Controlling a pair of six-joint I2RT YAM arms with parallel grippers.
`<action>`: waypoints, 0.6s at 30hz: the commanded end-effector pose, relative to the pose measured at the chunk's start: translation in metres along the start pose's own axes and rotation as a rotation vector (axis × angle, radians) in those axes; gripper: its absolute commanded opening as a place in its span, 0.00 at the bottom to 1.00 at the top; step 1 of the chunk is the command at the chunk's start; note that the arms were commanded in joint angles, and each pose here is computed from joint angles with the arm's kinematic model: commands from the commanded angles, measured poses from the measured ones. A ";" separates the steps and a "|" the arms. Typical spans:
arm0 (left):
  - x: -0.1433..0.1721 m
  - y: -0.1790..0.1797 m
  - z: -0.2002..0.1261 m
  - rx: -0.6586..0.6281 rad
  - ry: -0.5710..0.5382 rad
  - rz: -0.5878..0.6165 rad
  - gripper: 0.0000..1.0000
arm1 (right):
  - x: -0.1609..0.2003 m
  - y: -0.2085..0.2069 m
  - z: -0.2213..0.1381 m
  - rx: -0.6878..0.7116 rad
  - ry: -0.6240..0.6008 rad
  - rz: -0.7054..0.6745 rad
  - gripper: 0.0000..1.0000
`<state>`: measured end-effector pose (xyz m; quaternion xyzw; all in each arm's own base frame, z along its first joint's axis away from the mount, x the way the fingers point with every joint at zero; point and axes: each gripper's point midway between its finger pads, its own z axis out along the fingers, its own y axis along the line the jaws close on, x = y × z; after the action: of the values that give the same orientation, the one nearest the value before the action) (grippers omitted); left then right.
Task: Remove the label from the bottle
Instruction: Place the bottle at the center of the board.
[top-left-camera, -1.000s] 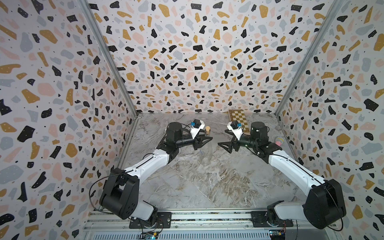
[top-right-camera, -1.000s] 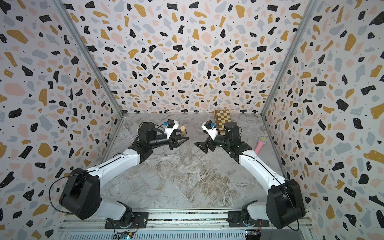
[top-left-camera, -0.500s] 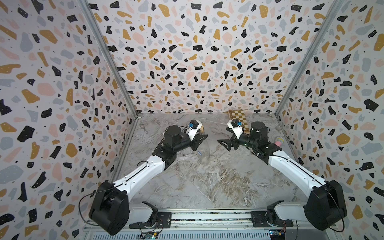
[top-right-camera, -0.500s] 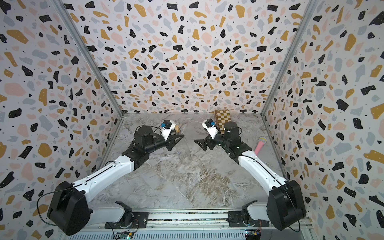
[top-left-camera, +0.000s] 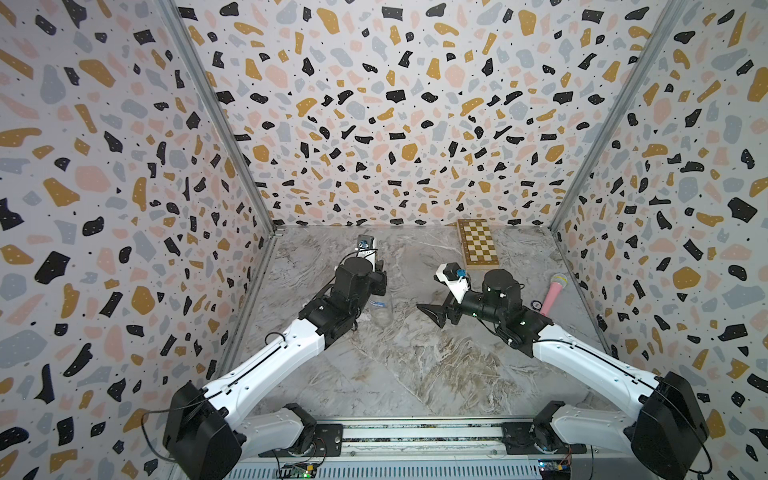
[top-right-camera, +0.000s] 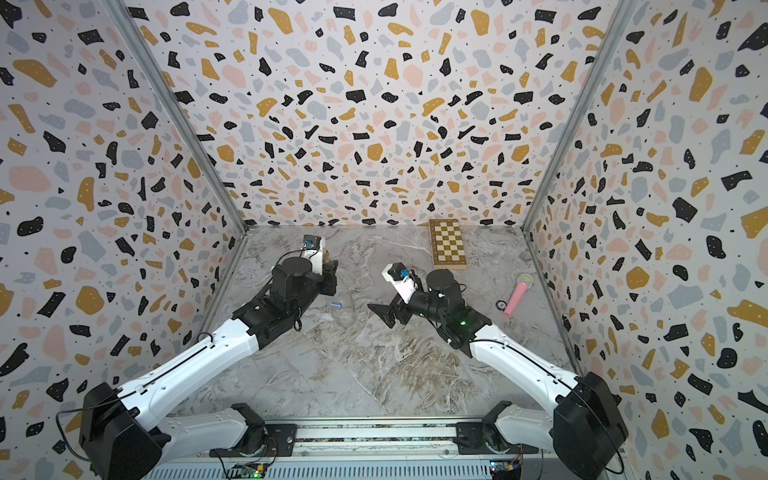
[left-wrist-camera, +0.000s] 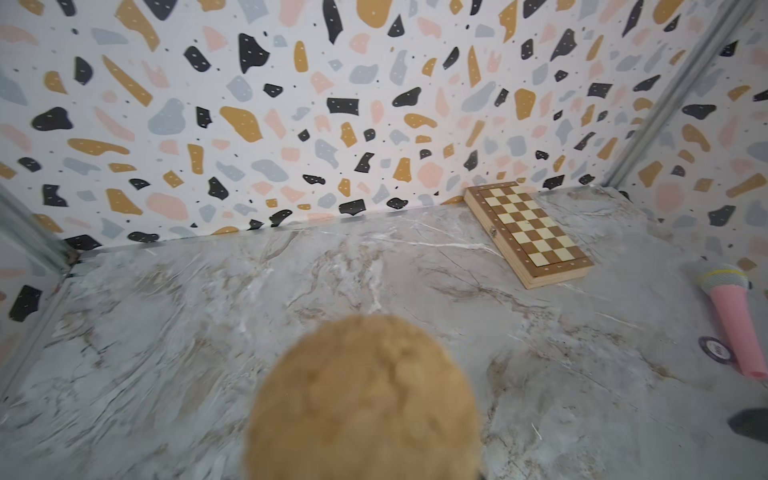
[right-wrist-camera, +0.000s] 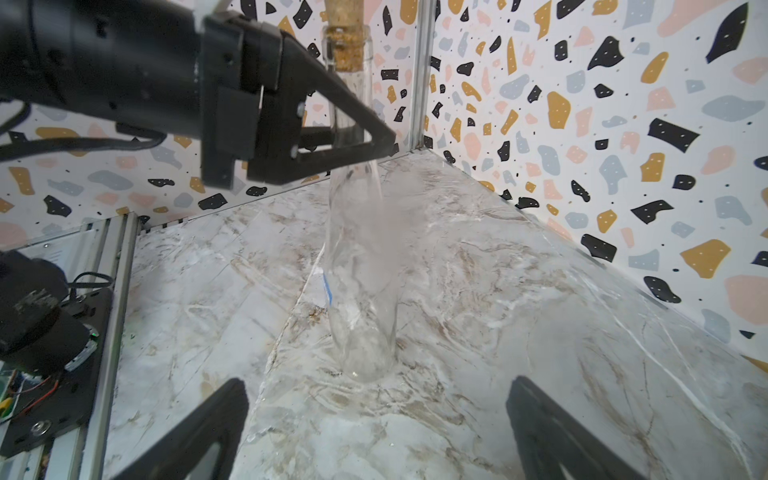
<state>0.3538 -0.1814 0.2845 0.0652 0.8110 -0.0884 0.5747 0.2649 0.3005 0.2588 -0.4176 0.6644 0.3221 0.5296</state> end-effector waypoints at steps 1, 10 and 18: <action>-0.038 0.013 -0.019 -0.082 -0.144 -0.103 0.00 | -0.016 0.013 -0.004 -0.033 -0.076 -0.047 0.98; -0.034 0.035 -0.029 -0.283 -0.132 -0.151 0.00 | 0.005 0.055 0.011 -0.192 -0.080 -0.142 0.91; -0.024 0.039 -0.033 -0.405 -0.109 -0.251 0.00 | 0.022 0.065 0.019 -0.251 -0.065 -0.166 0.81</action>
<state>0.3415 -0.1470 0.2782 -0.0784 0.8228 0.0237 0.5624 0.2214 0.3380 0.2267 -0.5061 0.5925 0.3624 0.5113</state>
